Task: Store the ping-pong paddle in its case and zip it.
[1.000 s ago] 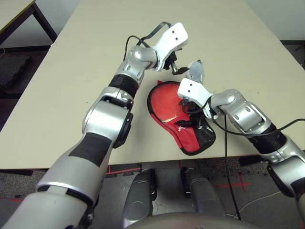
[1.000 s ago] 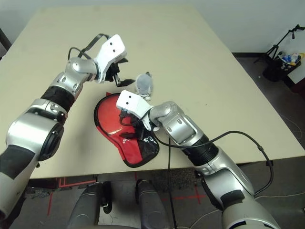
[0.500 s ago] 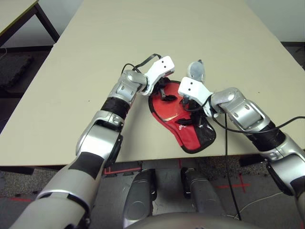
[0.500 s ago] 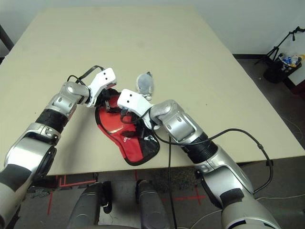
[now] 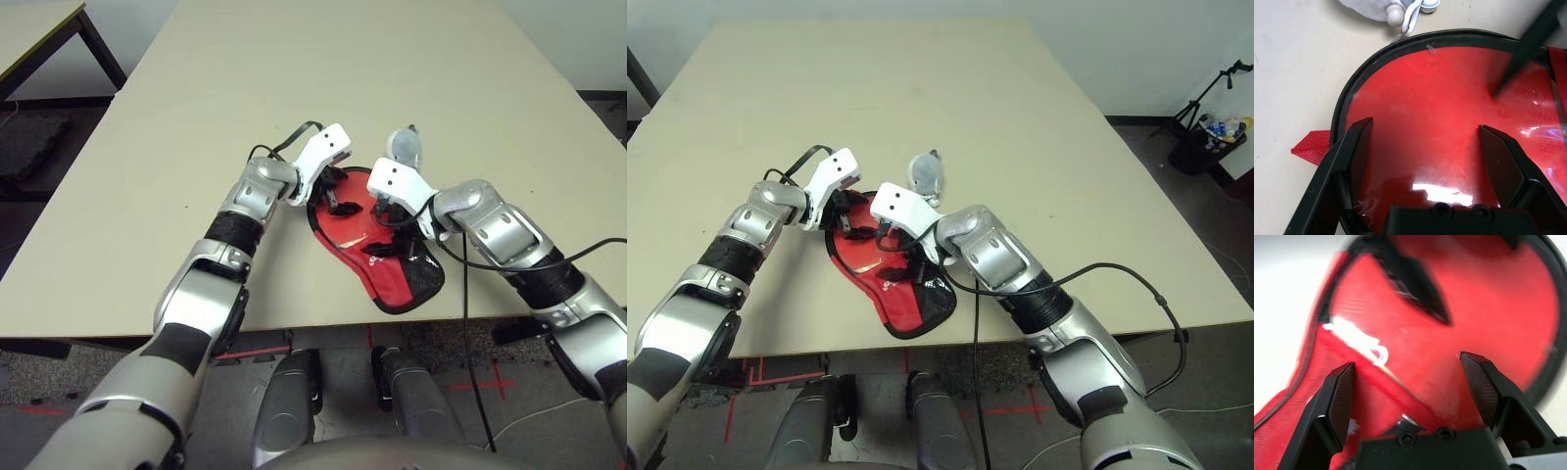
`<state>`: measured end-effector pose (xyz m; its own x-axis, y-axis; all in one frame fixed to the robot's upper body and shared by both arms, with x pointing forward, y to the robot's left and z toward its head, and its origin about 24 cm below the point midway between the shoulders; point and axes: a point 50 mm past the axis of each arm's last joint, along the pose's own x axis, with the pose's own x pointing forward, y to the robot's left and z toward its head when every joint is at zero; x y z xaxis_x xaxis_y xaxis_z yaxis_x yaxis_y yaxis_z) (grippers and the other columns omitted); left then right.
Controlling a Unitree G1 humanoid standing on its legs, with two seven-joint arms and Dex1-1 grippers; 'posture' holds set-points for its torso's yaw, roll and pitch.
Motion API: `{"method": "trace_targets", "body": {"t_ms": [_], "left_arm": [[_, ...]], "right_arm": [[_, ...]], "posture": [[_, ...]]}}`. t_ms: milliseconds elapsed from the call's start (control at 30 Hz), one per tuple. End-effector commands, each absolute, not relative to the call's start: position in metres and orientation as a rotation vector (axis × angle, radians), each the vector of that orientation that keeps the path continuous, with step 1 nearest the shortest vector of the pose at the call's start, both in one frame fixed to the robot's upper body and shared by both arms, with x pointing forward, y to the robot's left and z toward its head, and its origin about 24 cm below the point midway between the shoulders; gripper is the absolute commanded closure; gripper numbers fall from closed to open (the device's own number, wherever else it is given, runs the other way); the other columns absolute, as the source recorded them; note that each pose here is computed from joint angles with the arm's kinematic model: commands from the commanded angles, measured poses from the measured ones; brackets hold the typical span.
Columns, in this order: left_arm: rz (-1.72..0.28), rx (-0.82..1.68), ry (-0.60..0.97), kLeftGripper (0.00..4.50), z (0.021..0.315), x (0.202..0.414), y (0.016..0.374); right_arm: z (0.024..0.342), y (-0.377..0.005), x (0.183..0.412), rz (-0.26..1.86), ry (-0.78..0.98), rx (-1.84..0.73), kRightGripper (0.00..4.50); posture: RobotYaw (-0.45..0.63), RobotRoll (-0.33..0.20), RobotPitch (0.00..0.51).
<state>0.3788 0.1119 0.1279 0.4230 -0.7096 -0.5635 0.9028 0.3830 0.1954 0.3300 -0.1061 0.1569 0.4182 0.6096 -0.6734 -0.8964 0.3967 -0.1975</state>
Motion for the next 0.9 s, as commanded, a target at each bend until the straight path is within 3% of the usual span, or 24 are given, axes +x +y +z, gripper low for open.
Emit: {"method": "trace_targets", "body": {"t_ms": [33, 100, 233, 467, 900], "left_arm": [[-1.063, 0.518, 0.593, 0.04, 0.089, 0.369, 0.119], [-1.065, 0.517, 0.593, 0.04, 0.088, 0.368, 0.117], [-1.071, 0.519, 0.589, 0.04, 0.087, 0.368, 0.114], [-1.080, 0.517, 0.586, 0.04, 0.083, 0.367, 0.109], [-1.083, 0.520, 0.569, 0.04, 0.085, 0.367, 0.105]], "right_arm": [[0.201, -0.115, 0.347, 0.875, 0.446, -0.543, 0.00], [0.237, -0.122, 0.363, 0.724, 0.341, -0.519, 0.00], [0.262, -0.131, 0.385, 0.516, 0.214, -0.474, 0.00], [0.216, -0.128, 0.402, 0.451, 0.299, -0.481, 0.00], [0.173, -0.137, 0.410, 0.375, 0.470, -0.530, 0.00]], "posture": [[-0.02, 0.000, 0.177], [-0.02, 0.000, 0.176], [-0.03, 0.000, 0.173], [-0.02, 0.000, 0.169], [-0.01, 0.000, 0.169]]}}
